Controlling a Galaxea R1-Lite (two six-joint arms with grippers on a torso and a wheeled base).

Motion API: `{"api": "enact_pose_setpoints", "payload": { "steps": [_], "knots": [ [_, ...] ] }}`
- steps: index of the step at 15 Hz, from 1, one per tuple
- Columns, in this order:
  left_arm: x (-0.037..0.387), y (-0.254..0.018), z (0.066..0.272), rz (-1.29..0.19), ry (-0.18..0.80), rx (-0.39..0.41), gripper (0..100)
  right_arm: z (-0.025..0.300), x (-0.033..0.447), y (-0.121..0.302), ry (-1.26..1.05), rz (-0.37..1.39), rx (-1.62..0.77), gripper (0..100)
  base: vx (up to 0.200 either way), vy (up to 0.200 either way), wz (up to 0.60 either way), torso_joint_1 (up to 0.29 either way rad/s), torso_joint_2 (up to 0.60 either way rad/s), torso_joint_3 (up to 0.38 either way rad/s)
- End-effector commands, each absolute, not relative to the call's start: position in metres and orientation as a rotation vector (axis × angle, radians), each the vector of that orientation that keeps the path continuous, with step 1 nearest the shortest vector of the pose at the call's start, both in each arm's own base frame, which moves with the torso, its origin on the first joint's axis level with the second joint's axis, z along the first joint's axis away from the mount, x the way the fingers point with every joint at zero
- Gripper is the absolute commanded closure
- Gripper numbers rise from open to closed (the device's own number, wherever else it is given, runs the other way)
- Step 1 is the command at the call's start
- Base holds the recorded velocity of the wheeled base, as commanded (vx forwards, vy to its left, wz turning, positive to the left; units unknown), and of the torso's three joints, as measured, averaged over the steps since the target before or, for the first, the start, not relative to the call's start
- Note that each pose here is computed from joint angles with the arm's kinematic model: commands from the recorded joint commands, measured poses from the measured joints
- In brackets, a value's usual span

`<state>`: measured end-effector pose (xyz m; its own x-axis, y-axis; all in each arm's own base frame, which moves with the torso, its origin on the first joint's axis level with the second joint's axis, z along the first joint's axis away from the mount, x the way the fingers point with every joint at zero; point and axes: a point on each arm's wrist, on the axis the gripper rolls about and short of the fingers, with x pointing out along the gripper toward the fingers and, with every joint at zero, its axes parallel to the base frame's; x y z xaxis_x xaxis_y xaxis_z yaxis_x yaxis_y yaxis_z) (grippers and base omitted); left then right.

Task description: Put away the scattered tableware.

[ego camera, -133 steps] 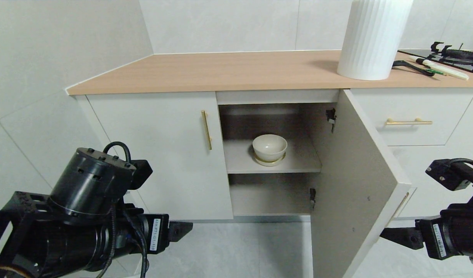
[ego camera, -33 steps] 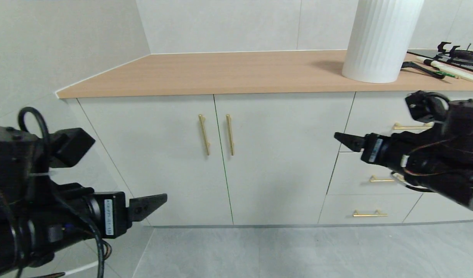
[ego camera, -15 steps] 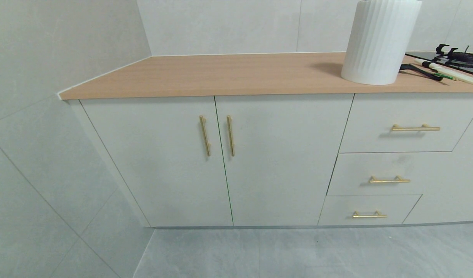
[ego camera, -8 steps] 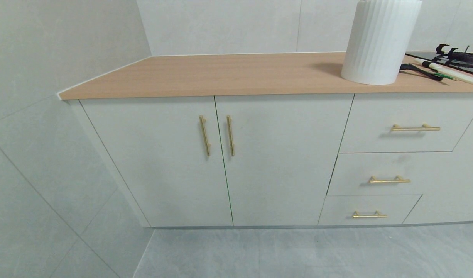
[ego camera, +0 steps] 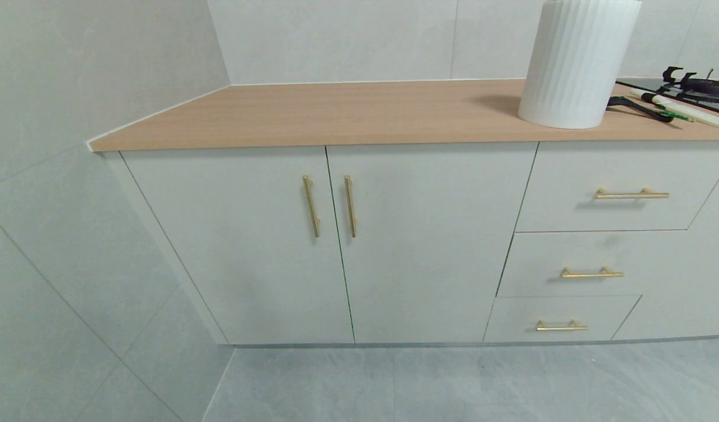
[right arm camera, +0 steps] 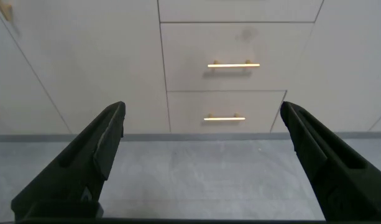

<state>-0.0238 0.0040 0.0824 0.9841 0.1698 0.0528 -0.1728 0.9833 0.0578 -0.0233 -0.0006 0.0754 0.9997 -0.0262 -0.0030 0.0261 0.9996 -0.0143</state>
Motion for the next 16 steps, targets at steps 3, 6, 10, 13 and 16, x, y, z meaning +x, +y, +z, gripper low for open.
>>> {"api": "enact_pose_setpoints", "payload": {
  "steps": [3, 6, 10, 13, 16],
  "knots": [
    [-0.0228, 0.0011, 0.0756, 0.038, -0.002, -0.009, 0, 0.0760, -0.0228, -0.0005, -0.004, -0.018, -0.015, 0, 0.000, 0.000, 0.00, 0.000, 0.00, 0.000],
    [-0.0228, 0.0011, 0.0760, 0.041, -0.005, -0.005, 0, 0.0761, -0.0228, -0.0004, -0.006, -0.017, -0.015, 0, 0.000, 0.000, 0.00, 0.000, 0.00, 0.000],
    [-0.0228, 0.0011, 0.0760, 0.041, -0.005, -0.008, 0, 0.0761, -0.0228, -0.0005, -0.006, -0.018, -0.014, 0, 0.000, 0.000, 0.00, 0.000, 0.00, 0.000],
    [-0.0228, 0.0011, 0.0760, 0.041, -0.005, -0.011, 0, 0.0761, -0.0228, -0.0004, -0.006, -0.015, -0.014, 0, 0.000, 0.000, 0.00, 0.000, 0.00, 0.000],
    [-0.0228, 0.0011, 0.0760, 0.041, -0.005, -0.011, 0, 0.0761, -0.0228, -0.0004, -0.006, -0.015, -0.011, 0, 0.000, 0.000, 0.00, 0.000, 0.00, 0.000]
  ]
}}
